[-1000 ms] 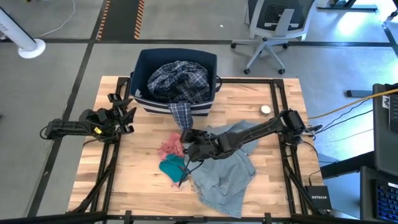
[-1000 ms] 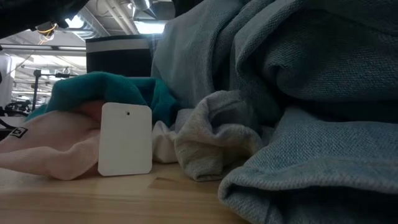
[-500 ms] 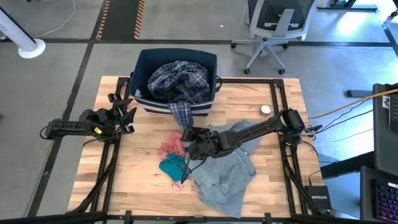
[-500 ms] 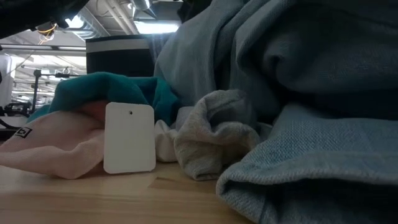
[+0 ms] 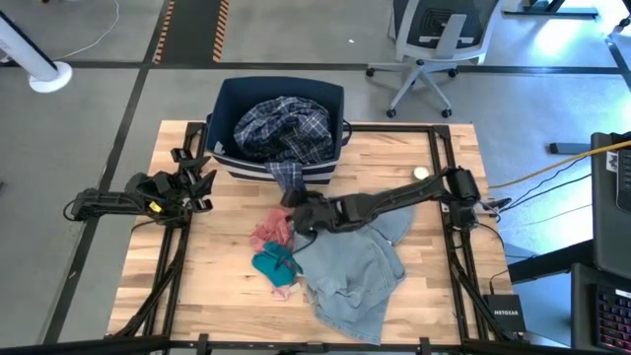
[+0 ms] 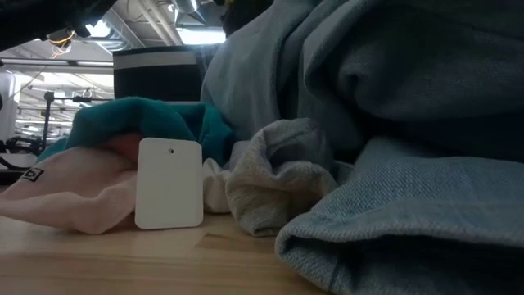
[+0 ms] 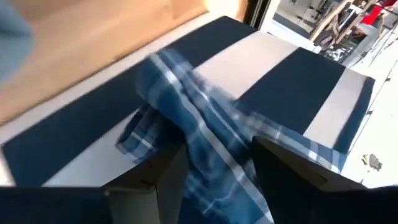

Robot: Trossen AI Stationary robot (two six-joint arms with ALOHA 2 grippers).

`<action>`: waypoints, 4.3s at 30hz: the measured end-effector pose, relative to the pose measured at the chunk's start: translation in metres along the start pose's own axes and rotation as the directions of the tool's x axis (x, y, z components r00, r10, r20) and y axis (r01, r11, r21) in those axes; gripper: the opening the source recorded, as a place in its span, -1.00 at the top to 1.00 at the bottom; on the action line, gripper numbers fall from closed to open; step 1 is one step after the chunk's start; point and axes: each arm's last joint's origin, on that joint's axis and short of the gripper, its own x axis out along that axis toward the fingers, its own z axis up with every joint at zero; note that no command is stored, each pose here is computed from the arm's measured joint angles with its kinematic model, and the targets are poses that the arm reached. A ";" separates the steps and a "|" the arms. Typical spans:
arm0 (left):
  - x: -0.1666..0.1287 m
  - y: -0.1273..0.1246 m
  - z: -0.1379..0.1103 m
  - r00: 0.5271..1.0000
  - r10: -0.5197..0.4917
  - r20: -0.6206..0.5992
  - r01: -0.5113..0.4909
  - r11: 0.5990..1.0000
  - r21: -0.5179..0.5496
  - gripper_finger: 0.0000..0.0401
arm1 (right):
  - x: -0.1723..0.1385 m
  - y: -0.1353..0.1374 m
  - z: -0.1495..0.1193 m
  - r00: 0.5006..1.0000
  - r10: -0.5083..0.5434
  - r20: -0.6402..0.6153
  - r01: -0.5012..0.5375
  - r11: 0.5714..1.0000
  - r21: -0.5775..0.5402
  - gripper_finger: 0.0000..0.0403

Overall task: Sort clothes
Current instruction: Put the blue checkered polo into the blue laundry organizer, then put the blue jeans into the blue laundry organizer

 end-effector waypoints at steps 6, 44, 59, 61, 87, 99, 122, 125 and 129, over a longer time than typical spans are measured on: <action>0.000 0.000 0.000 1.000 -0.001 -0.001 0.001 1.000 0.007 0.10 | 0.013 -0.006 -0.013 0.999 -0.026 0.023 0.024 0.997 0.078 0.06; 0.000 0.000 0.000 1.000 0.000 -0.001 0.000 1.000 0.010 0.10 | -0.028 -0.131 -0.215 0.900 -0.351 -0.258 0.424 0.573 0.701 0.91; 0.000 0.000 0.000 1.000 -0.001 -0.003 0.001 1.000 0.028 0.10 | 0.022 -0.079 -0.252 0.991 -0.066 -0.118 0.135 0.453 0.881 0.61; 0.000 0.000 0.000 1.000 -0.002 -0.003 0.002 1.000 0.029 0.10 | 0.022 -0.078 -0.250 0.993 -0.057 -0.105 0.120 0.449 0.886 0.51; 0.000 0.000 0.000 1.000 -0.001 -0.001 0.001 1.000 0.027 0.10 | -0.074 -0.123 -0.235 0.993 -0.101 -0.069 0.108 0.463 0.880 0.12; 0.000 -0.001 -0.002 1.000 -0.009 -0.019 0.009 1.000 -0.015 0.10 | -0.036 -0.095 -0.242 0.997 0.081 -0.015 -0.021 0.436 0.900 -0.14; 0.006 -0.001 0.001 0.979 -0.039 -0.200 0.052 0.997 0.056 0.10 | -0.143 -0.083 -0.177 0.940 0.238 0.243 -0.338 0.572 0.747 -0.15; 0.006 0.000 0.000 0.979 -0.029 -0.203 0.041 0.997 0.058 0.10 | -0.167 -0.078 -0.154 0.922 0.270 0.279 -0.386 0.555 0.737 -0.15; 0.006 0.000 0.001 0.980 -0.026 -0.197 0.035 0.998 0.044 0.10 | -0.196 -0.068 -0.113 0.906 0.271 0.324 -0.423 0.568 0.706 -0.15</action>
